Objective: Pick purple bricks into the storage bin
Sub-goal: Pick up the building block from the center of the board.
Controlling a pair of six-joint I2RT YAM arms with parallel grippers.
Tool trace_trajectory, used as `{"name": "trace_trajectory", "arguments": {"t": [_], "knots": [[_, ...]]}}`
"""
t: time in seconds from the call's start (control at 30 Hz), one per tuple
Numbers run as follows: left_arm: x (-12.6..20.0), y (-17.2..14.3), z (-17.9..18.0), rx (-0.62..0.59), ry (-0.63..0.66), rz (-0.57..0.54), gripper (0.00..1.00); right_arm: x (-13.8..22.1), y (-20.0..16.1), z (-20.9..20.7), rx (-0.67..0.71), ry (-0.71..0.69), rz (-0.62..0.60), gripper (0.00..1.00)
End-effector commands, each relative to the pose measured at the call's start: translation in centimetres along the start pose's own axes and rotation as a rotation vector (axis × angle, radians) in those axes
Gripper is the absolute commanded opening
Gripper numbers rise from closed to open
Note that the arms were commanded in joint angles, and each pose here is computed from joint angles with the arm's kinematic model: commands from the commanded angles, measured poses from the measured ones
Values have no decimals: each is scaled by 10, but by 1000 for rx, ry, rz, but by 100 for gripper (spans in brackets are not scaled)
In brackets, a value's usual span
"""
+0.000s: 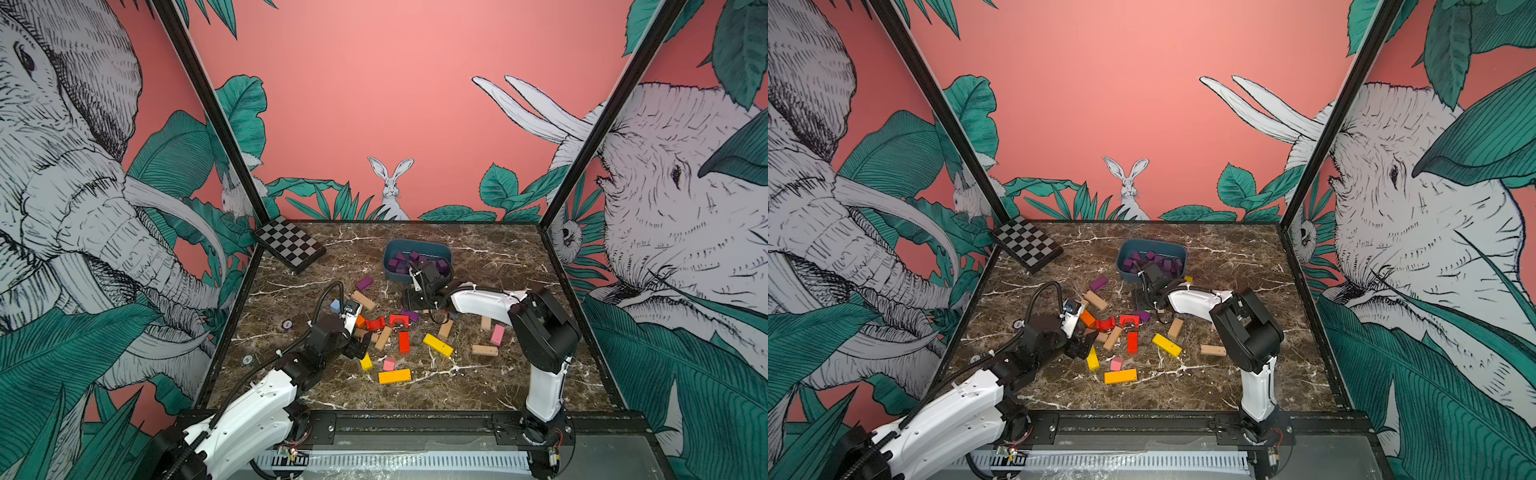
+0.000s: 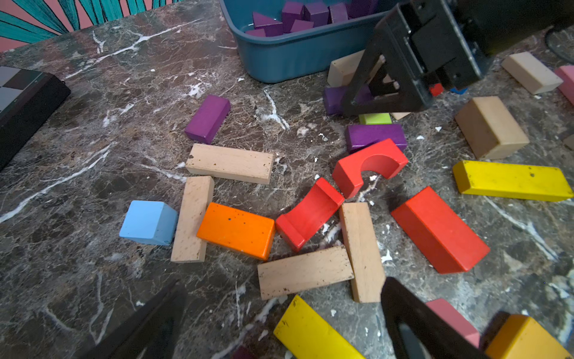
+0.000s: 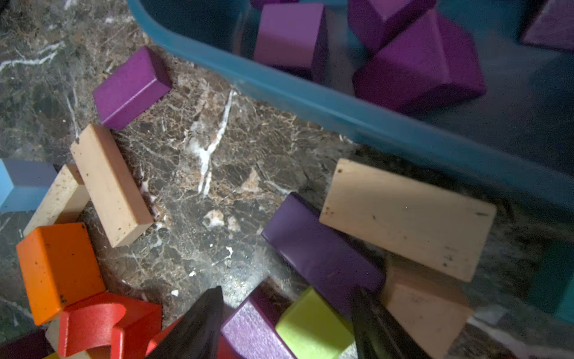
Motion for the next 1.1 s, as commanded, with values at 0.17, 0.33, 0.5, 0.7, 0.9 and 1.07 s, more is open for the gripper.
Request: {"name": "trace_trajectory", "arguments": {"t": [0.17, 0.33, 0.5, 0.7, 0.9, 1.07], "knots": [[2, 2, -1, -2, -2, -27, 99, -7, 1, -11, -30, -73, -14, 69], [3, 2, -1, -1, 2, -32, 99, -12, 4, -13, -18, -94, -17, 69], [3, 2, -1, -1, 1, -33, 99, -20, 9, -9, -9, -96, -13, 71], [3, 1, 0, -1, 4, -32, 99, -26, 20, 5, -4, -67, -21, 72], [3, 1, 0, -1, 5, -31, 99, -33, 22, 11, 15, -65, -11, 76], [3, 1, 0, -1, 6, -32, 99, -38, 21, 11, 23, -74, -9, 79]]}}
Point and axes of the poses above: each gripper's point midway between its finger pads, its own x axis back along the fingers, its own z axis along the line the jaws close on, y = z × x, the point moved 1 cm from there along x, back along the fingers, and after that the axes turned 12 degrees about -x, right-handed, at the moved point
